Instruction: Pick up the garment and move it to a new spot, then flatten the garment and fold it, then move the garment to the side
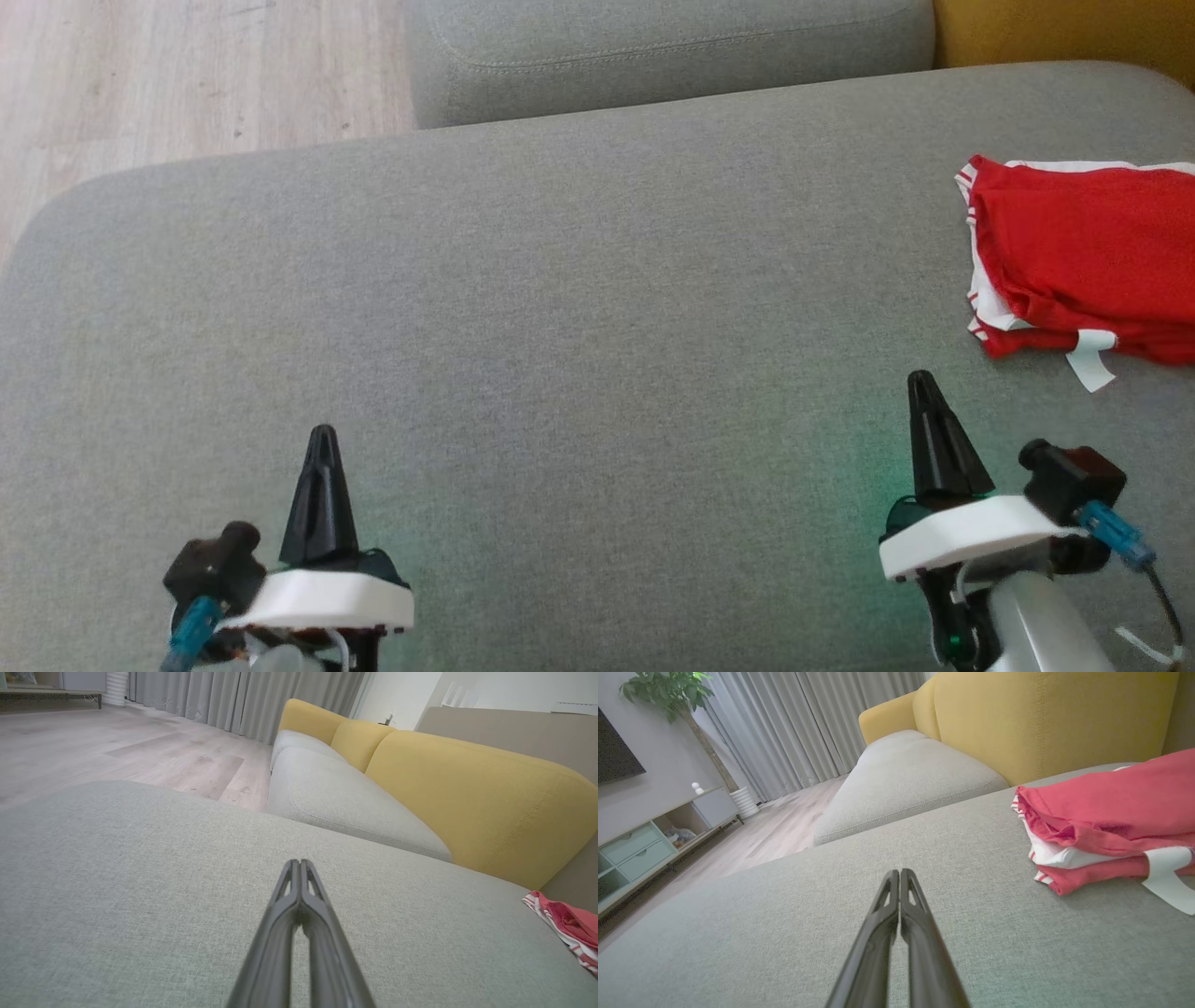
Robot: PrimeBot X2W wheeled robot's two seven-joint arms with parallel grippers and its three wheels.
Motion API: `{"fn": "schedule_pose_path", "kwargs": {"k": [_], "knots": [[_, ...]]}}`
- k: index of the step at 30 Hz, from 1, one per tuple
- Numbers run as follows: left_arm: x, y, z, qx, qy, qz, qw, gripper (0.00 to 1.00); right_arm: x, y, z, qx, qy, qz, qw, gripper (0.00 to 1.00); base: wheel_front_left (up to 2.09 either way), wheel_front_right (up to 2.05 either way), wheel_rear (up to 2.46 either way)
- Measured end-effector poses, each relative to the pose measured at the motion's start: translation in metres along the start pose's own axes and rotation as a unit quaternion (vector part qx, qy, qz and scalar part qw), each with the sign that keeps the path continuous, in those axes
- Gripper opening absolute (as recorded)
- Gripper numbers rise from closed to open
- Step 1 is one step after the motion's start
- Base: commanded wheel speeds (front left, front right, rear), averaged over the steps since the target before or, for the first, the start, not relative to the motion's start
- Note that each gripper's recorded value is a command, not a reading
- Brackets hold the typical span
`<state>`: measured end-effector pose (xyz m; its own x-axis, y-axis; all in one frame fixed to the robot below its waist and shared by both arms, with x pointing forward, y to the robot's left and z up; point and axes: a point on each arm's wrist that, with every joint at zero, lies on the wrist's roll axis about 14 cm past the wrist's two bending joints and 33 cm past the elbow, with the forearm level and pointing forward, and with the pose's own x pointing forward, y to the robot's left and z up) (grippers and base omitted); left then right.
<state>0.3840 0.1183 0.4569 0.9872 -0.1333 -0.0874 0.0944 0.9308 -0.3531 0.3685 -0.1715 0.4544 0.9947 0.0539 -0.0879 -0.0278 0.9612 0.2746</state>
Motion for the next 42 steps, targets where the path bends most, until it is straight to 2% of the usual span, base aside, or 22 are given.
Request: {"fn": "schedule_pose_path", "kwargs": {"k": [21, 42], "knots": [[-0.003, 0.016, 0.002, -0.109, 0.012, 0.032, 0.993, 0.00, 0.004, -0.008, 0.007, 0.119, -0.004, -0.024, 0.993, 0.00, 0.00, 0.00, 0.00], [-0.006, 0.028, 0.005, -0.210, 0.014, 0.052, 0.976, 0.00, 0.006, -0.014, 0.013, 0.227, -0.011, -0.039, 0.973, 0.00, 0.00, 0.00, 0.00]]}}
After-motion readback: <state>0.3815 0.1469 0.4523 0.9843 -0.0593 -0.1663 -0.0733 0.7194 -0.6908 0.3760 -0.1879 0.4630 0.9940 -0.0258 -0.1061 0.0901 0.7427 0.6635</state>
